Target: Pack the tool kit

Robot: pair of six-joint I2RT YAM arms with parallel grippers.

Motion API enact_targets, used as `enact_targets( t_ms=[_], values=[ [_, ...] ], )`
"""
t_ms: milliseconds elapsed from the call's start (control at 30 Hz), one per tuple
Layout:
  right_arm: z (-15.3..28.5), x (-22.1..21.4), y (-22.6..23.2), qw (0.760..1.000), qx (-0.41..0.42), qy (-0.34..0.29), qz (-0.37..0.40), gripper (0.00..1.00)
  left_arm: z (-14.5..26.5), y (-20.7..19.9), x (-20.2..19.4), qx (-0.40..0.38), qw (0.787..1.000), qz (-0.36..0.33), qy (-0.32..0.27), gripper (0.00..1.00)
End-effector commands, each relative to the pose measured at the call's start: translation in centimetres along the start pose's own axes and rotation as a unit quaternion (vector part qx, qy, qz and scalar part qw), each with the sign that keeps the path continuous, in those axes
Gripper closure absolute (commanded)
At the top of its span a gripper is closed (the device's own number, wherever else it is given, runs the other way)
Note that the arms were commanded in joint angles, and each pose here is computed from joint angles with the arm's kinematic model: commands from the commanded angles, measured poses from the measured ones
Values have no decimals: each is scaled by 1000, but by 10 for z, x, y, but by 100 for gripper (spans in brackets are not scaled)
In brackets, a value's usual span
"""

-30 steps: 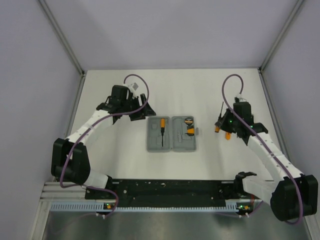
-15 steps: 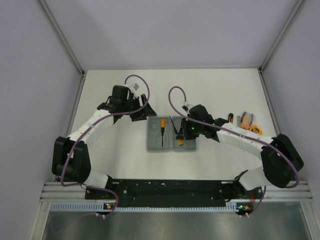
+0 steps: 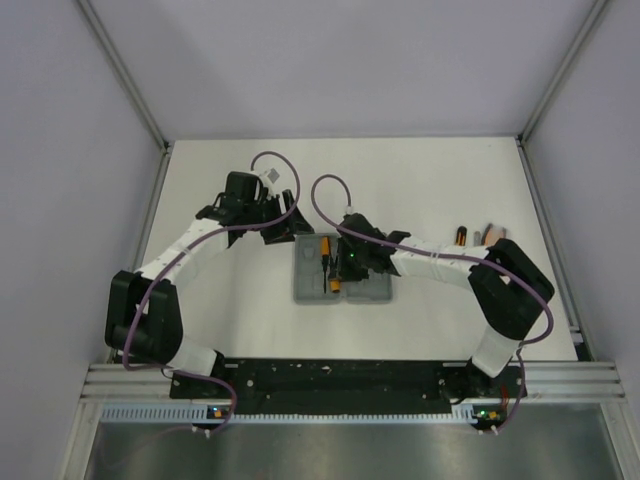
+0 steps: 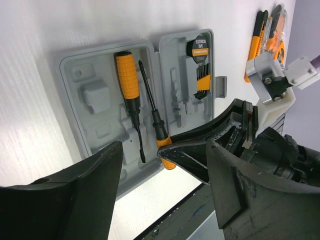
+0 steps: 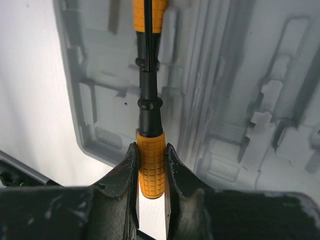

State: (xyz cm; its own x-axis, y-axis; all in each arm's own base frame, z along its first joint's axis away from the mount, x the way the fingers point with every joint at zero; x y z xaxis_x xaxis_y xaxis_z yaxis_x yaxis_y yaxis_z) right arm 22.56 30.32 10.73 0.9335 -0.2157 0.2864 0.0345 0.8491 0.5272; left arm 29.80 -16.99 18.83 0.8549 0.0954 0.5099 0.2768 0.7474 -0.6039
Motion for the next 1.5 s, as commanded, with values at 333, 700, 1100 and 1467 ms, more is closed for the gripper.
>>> enact_targets(
  t_ms=[333, 700, 1100, 1467],
  values=[
    [-6, -1, 7, 997, -63, -45, -22, 100, -8, 0, 3, -26, 1000, -1, -6, 31],
    [-6, -2, 13, 997, -69, -44, -15, 74, -7, -2, 4, -30, 1000, -2, -5, 31],
    [19, 15, 27, 995, -41, -88, 4, 67, -9, 0, -1, -31, 1000, 1, 0, 33],
    [31, 63, 36, 985, -17, -161, 58, 84, -4, -8, -35, -30, 999, 11, -5, 56]
  ],
)
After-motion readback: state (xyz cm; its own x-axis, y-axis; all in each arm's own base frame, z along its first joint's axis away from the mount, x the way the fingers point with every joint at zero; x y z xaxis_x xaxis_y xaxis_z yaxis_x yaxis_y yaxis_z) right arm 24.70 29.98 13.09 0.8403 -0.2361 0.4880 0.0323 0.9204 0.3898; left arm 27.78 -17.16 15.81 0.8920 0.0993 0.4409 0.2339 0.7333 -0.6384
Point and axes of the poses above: each gripper's point midway between its finger pads, its own z axis back along the fingers, its own y axis along the line the jaws close on, x = y × z, the point moved 6 cm from there along z, back along the fingers, and after that the axes turned 10 degrees about -z, right-handed, at the moved point
